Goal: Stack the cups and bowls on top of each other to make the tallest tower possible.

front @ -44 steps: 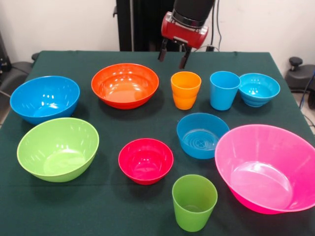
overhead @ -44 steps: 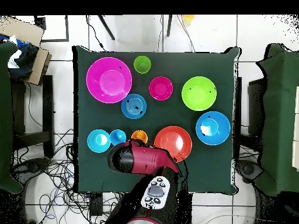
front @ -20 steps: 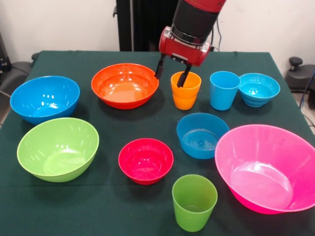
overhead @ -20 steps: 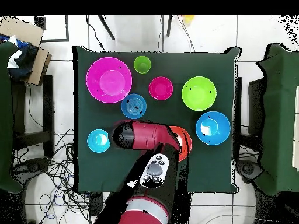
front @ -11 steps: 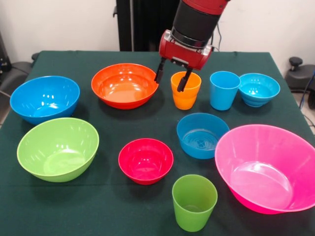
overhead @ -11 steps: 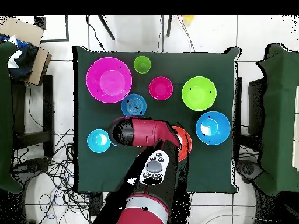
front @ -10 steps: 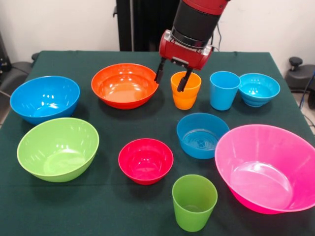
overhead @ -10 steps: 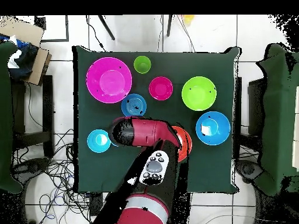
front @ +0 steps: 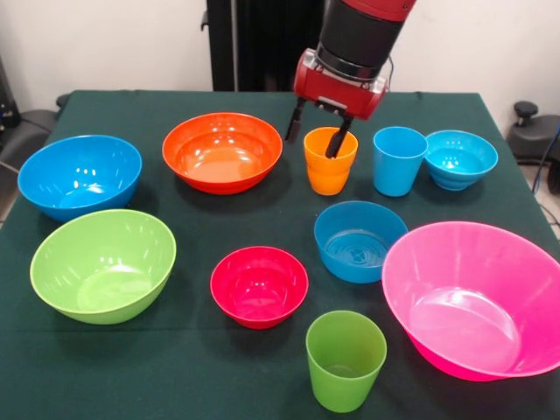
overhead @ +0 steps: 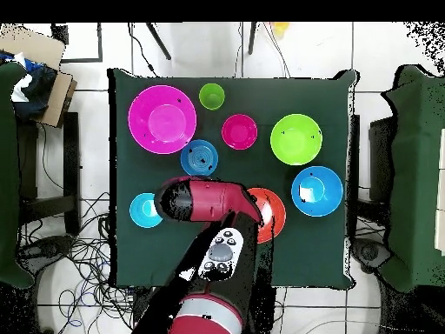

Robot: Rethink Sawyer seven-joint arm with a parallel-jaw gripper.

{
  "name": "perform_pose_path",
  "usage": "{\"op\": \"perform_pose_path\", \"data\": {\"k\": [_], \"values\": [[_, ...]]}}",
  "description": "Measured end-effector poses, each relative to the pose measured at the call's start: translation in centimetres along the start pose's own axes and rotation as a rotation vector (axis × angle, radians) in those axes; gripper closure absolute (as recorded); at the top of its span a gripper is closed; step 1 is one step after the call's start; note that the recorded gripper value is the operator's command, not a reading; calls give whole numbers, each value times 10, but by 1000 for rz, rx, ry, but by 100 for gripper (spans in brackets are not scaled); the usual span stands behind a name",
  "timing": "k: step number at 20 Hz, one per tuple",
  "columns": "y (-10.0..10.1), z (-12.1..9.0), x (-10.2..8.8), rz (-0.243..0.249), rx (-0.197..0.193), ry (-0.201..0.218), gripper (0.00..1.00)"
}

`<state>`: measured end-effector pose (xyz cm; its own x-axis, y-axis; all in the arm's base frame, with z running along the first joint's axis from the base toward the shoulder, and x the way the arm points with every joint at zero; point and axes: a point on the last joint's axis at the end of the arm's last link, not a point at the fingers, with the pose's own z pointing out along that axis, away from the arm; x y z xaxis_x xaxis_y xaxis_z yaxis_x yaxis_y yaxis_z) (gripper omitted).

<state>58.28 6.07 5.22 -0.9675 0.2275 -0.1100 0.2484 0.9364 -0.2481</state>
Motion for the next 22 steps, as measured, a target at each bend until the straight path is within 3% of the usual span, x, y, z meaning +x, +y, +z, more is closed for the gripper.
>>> {"op": "perform_pose_path", "data": {"k": [11, 22], "values": [[-11, -18, 21, 18, -5, 21, 0], [-27, -19, 42, 43, 2, 63, 0]]}}
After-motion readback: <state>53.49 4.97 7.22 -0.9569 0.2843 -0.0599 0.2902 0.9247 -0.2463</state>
